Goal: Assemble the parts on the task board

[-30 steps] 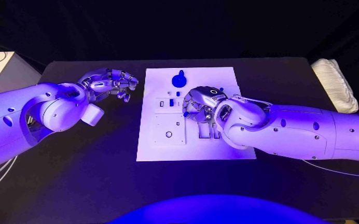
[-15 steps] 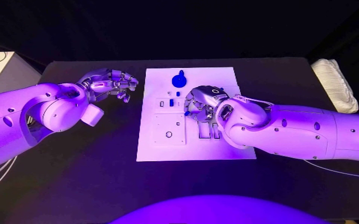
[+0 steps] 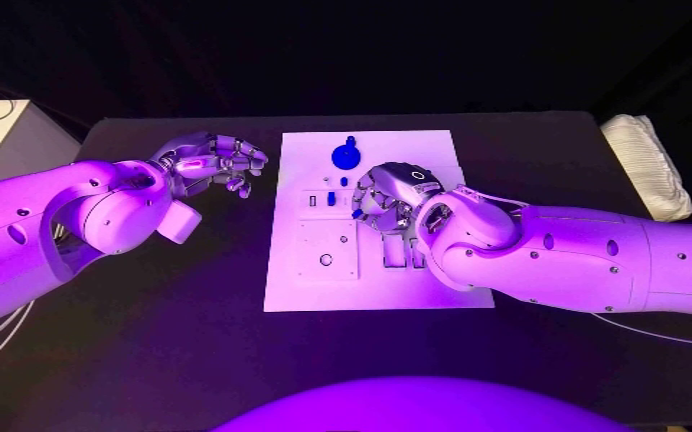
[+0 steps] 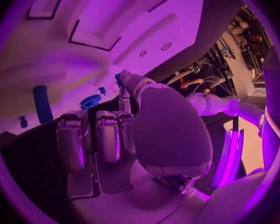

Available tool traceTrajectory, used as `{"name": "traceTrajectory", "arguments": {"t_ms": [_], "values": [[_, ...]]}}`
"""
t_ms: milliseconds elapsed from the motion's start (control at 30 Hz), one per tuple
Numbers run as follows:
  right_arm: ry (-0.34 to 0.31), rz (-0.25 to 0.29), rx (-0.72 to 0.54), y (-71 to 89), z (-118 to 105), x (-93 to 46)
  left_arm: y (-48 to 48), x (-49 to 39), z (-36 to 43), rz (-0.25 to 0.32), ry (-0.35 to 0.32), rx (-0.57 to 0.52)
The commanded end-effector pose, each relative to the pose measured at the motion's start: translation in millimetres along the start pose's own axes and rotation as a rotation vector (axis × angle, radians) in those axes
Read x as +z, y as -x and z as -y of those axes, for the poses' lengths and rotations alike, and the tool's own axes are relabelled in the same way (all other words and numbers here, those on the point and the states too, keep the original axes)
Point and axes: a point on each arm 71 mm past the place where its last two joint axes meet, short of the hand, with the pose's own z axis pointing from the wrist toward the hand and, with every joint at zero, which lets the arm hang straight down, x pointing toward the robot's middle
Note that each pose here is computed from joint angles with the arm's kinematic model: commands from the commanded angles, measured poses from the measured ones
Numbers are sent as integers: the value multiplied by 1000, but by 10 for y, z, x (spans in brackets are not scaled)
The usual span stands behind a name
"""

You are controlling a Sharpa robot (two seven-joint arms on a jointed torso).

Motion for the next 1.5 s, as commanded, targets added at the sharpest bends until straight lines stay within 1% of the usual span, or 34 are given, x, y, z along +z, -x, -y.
{"name": "traceTrajectory", "arguments": {"t_ms": [33, 333, 500, 767, 1133, 1500], "values": [[17, 50, 40, 19, -40, -7, -19, 3, 8, -16, -5, 3], [17, 30, 63, -67, -183, 51, -32, 8, 14, -17, -8, 3], [14, 8, 64, -159, -260, 88, -35, 8, 15, -16, -8, 3], [14, -8, 44, -279, -343, 141, -39, 4, 17, -16, -8, 3], [31, -5, 6, -340, -412, 202, -34, -3, 15, -15, -7, 3], [41, -4, -19, -384, -452, 218, -31, -9, 13, -15, -5, 3]]}}
